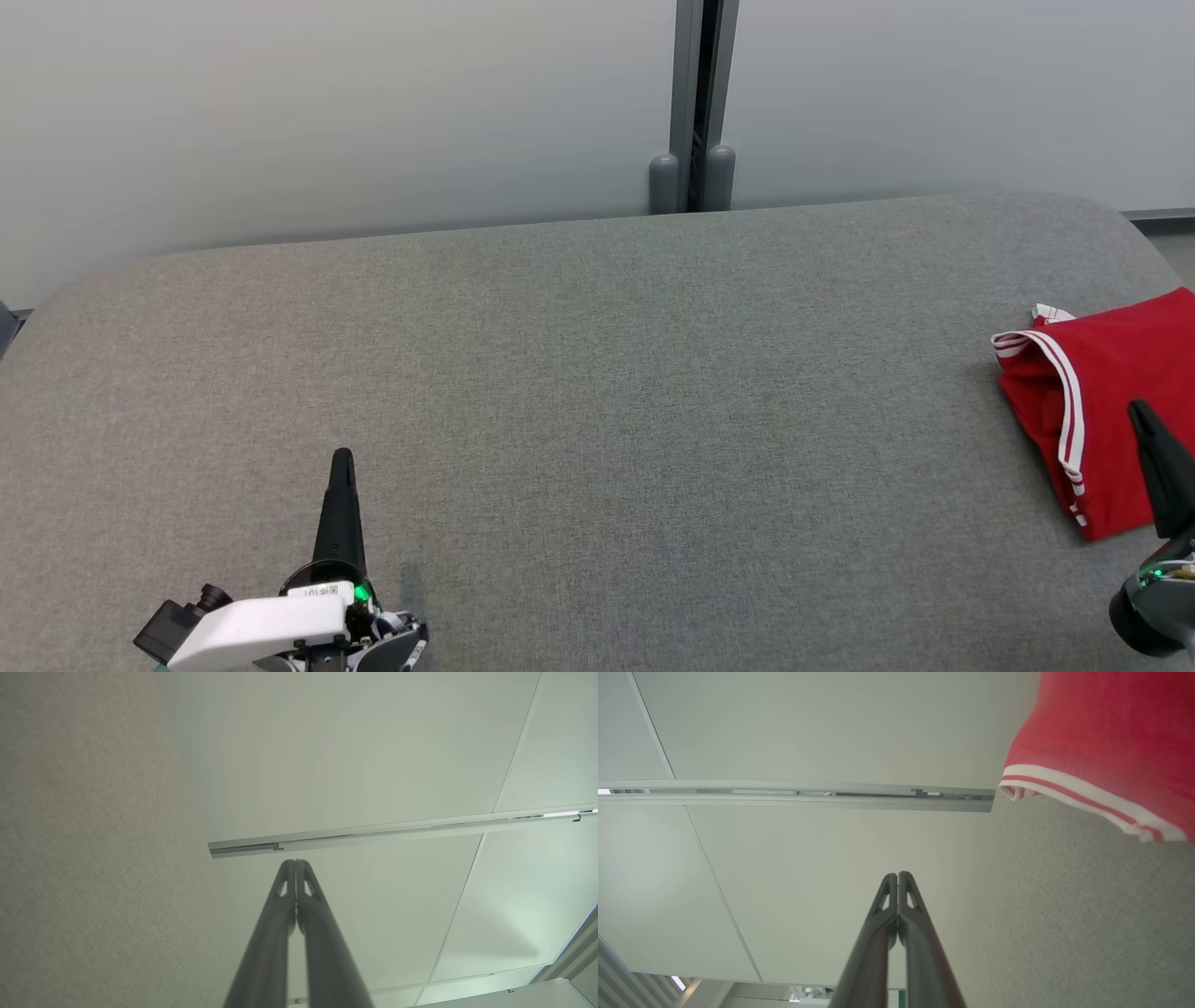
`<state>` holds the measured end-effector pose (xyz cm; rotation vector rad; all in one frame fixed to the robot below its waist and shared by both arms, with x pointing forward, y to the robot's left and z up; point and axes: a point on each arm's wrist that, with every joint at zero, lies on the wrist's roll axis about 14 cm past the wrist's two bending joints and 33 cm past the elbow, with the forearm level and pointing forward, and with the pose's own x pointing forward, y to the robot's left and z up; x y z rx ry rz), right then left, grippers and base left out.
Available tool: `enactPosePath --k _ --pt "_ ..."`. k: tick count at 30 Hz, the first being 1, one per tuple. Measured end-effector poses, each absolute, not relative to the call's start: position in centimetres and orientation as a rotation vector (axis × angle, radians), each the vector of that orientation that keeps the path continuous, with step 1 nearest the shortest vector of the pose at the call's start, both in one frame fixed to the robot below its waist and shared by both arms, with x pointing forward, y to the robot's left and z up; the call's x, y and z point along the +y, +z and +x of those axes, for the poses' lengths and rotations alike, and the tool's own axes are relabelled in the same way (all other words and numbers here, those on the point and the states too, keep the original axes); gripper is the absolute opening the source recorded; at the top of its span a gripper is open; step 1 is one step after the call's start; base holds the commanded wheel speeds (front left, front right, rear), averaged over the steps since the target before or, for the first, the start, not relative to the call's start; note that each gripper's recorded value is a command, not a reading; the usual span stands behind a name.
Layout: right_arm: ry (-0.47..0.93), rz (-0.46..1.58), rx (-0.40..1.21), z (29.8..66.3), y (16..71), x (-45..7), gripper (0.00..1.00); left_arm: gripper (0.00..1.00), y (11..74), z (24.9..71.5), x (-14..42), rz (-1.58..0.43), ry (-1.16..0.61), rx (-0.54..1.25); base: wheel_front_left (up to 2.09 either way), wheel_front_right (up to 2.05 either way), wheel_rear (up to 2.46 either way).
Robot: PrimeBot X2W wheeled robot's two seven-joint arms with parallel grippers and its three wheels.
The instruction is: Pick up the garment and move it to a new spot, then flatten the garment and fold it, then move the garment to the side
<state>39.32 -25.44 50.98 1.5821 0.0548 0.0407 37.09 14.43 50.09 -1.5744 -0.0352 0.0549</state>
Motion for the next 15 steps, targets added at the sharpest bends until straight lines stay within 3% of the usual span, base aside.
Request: enactPosePath --k 15 --pt "0.041 1.582 0.055 39.32 50.98 -25.45 0.00 0.00 50.08 37.09 14.43 -1.574 0.055 -0.035 0.00 0.00 0.00"
